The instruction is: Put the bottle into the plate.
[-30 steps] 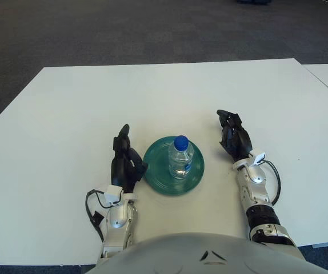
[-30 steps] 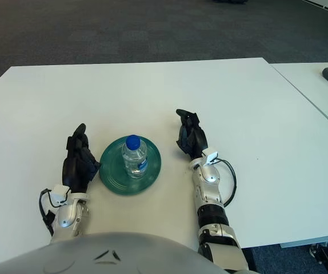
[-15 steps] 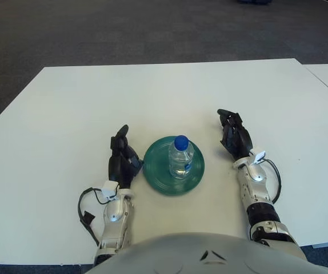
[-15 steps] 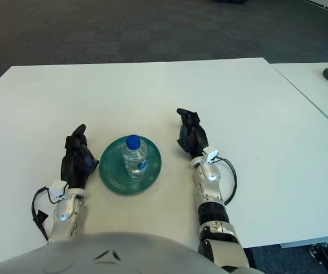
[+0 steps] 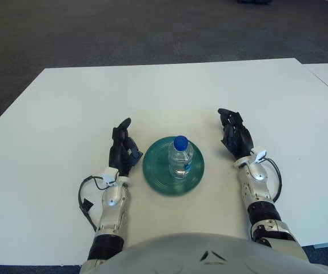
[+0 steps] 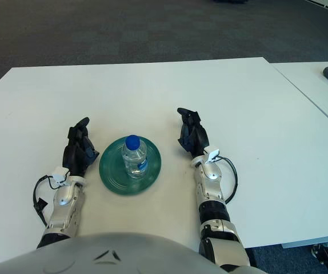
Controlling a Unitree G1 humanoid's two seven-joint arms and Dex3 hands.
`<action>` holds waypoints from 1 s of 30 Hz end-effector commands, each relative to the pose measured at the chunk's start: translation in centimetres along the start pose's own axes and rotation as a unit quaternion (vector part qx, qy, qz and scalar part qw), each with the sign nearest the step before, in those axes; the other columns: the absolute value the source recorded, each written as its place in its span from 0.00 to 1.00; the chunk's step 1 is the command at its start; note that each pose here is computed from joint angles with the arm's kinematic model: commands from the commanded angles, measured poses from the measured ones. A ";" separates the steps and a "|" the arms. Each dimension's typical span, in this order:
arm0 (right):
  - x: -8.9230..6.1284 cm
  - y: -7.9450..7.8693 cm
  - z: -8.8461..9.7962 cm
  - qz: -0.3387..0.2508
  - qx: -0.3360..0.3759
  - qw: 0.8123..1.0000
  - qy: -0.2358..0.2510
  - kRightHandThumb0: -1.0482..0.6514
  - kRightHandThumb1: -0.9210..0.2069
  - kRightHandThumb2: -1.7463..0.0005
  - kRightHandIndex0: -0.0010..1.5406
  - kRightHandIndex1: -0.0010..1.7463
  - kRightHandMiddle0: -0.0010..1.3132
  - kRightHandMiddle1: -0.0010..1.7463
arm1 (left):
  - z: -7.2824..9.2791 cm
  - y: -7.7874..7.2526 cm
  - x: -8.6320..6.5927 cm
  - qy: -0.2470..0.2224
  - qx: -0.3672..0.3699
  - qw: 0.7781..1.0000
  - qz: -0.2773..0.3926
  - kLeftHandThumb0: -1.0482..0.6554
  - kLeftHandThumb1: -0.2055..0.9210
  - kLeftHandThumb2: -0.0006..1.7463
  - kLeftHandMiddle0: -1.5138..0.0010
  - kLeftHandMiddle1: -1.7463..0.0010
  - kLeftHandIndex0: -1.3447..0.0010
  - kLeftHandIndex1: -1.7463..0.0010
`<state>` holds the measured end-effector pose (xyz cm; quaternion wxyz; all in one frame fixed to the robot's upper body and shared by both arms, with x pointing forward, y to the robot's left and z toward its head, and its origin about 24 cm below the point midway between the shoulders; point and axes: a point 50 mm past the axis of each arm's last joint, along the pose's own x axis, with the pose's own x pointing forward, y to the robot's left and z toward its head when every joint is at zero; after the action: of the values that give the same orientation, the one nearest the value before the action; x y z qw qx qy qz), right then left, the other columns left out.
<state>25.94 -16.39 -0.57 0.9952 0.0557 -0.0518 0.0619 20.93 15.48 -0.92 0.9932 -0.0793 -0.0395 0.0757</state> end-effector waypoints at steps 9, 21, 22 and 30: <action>-4.1 -0.2 -3.1 -0.020 0.035 0.997 0.068 0.12 0.00 0.52 0.36 0.04 0.10 0.54 | -2.9 0.5 -2.6 0.106 0.014 0.994 0.009 0.25 1.00 0.61 0.73 0.99 1.00 0.53; -4.8 0.5 -2.9 -0.014 0.035 0.997 0.061 0.10 0.00 0.54 0.36 0.04 0.12 0.55 | -2.4 1.2 -3.0 0.115 0.023 0.993 0.010 0.17 1.00 0.56 0.70 0.98 1.00 0.51; -5.1 0.4 -3.0 -0.015 0.034 0.997 0.063 0.10 0.00 0.55 0.36 0.03 0.12 0.55 | -2.4 1.3 -3.1 0.115 0.021 0.993 0.012 0.17 1.00 0.55 0.70 0.98 0.99 0.51; -7.2 0.1 -3.7 -0.035 0.030 0.995 0.093 0.10 0.00 0.55 0.33 0.02 0.10 0.54 | -2.3 1.6 -3.8 0.118 0.017 0.993 0.016 0.18 1.00 0.52 0.68 0.98 0.98 0.49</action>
<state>24.10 -16.26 -0.09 0.9930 0.0524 -0.0714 0.0784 19.43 15.68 -1.00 0.9955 -0.0655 -0.0012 0.0683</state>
